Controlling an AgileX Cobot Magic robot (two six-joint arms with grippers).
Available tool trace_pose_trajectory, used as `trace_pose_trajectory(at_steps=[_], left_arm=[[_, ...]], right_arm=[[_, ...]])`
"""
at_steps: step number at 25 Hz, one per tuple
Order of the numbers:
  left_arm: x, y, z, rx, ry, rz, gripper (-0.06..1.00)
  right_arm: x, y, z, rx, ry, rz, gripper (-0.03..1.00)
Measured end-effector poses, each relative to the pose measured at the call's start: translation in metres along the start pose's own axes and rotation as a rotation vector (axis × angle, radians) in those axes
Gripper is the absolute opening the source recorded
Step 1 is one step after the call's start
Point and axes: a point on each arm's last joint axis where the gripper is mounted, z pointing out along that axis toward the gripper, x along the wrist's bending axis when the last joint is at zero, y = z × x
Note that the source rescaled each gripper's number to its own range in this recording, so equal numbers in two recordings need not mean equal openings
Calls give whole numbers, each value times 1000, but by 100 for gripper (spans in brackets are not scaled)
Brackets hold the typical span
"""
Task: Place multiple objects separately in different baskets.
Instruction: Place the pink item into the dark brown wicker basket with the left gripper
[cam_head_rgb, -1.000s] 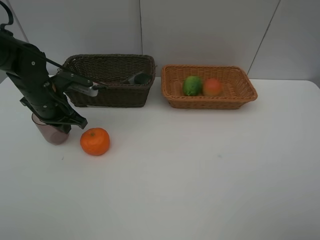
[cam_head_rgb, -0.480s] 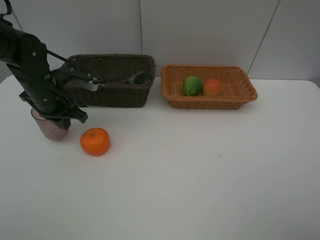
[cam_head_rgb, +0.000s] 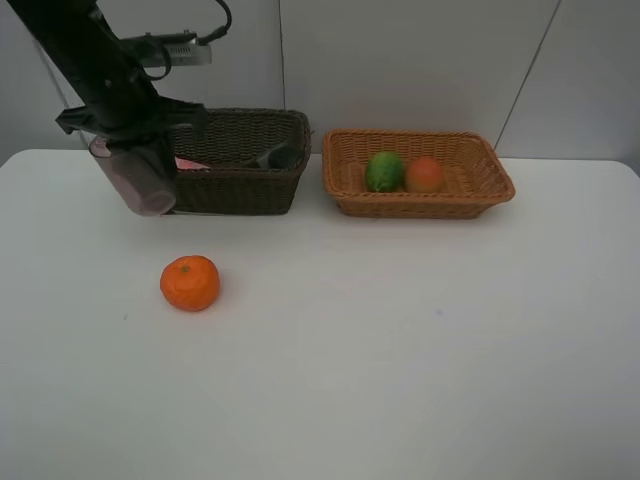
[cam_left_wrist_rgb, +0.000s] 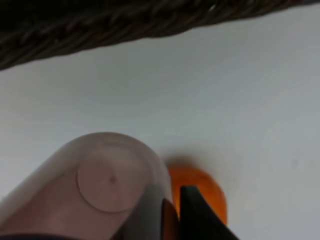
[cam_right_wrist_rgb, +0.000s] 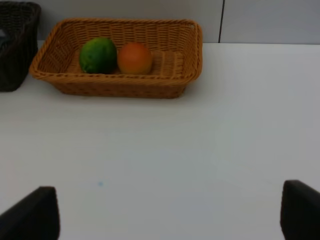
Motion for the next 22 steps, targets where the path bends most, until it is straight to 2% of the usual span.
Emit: trace_pose_trajectory(at_steps=[5,13,18,22], left_arm=[[-4,18,-20,-113,-18,-11,0],[-11,49,-23,-412,11,60,0],[-14,64,6,-488,28,146,0],[-22,69,35,-488,25,189,0]], right_arm=[[0,0,0,0,0,0,94],[0,0,0,0,0,0,94],[0,0,0,0,0,0,94],[0,0,0,0,0,0,94]])
